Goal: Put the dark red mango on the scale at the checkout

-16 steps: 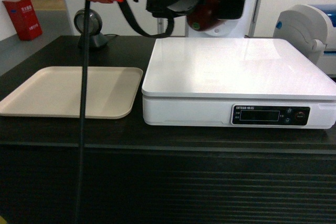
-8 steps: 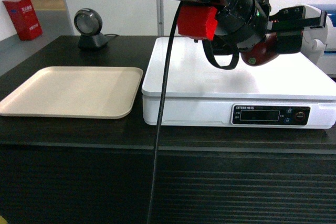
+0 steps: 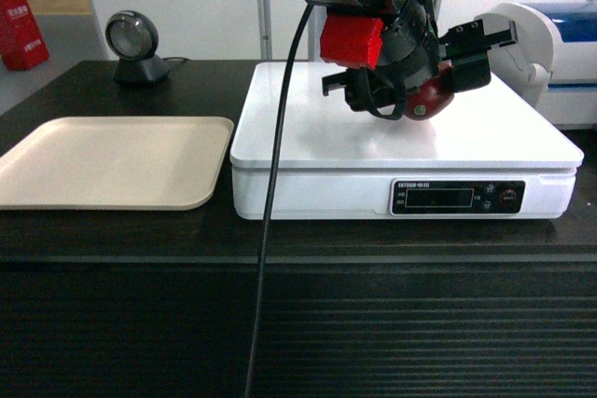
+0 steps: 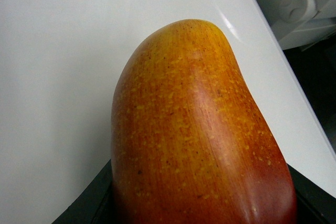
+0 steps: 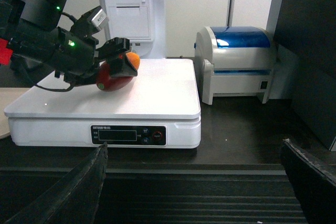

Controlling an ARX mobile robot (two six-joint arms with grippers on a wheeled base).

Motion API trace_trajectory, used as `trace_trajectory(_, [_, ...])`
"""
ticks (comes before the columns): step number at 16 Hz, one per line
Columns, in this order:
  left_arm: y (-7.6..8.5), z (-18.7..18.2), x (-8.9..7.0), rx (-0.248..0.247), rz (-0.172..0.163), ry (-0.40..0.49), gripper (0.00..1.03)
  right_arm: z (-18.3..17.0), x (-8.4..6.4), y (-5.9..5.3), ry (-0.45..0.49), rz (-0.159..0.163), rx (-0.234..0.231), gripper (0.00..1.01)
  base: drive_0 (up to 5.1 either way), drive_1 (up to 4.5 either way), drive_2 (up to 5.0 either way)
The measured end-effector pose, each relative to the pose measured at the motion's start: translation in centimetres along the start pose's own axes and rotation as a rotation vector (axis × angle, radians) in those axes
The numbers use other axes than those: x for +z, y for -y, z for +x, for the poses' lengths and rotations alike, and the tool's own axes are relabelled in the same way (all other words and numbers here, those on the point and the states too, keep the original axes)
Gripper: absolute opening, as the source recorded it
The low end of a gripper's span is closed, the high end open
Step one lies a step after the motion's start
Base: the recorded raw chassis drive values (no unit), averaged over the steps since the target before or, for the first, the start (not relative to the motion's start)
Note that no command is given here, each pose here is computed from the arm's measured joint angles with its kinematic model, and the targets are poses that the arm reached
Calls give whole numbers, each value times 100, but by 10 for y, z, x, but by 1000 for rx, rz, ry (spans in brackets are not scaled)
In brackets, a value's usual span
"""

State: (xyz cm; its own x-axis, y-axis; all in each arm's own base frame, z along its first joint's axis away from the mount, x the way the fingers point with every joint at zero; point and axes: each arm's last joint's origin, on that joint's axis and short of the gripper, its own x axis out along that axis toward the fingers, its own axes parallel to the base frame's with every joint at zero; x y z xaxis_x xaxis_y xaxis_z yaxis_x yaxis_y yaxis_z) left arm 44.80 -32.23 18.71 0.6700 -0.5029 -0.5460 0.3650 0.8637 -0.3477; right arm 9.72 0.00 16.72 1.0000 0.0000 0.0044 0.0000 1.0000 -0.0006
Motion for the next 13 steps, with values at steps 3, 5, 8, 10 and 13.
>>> trace_trajectory(3, [-2, 4, -1, 29, 4, -8, 82, 0, 0, 0, 0, 0, 0, 98, 0, 0, 0])
trace_trajectory(5, [0, 2, 3, 24, 8, 4, 100, 0, 0, 0, 0, 0, 0, 98, 0, 0, 0])
trace_trajectory(8, [1, 2, 5, 21, 24, 19, 98, 0, 0, 0, 0, 0, 0, 98, 0, 0, 0])
trace_trajectory(10, [2, 1, 7, 20, 43, 55, 98, 0, 0, 0, 0, 0, 0, 98, 0, 0, 0])
trace_trajectory(13, [8, -12, 15, 0, 113, 143, 98, 0, 0, 0, 0, 0, 0, 98, 0, 0, 0])
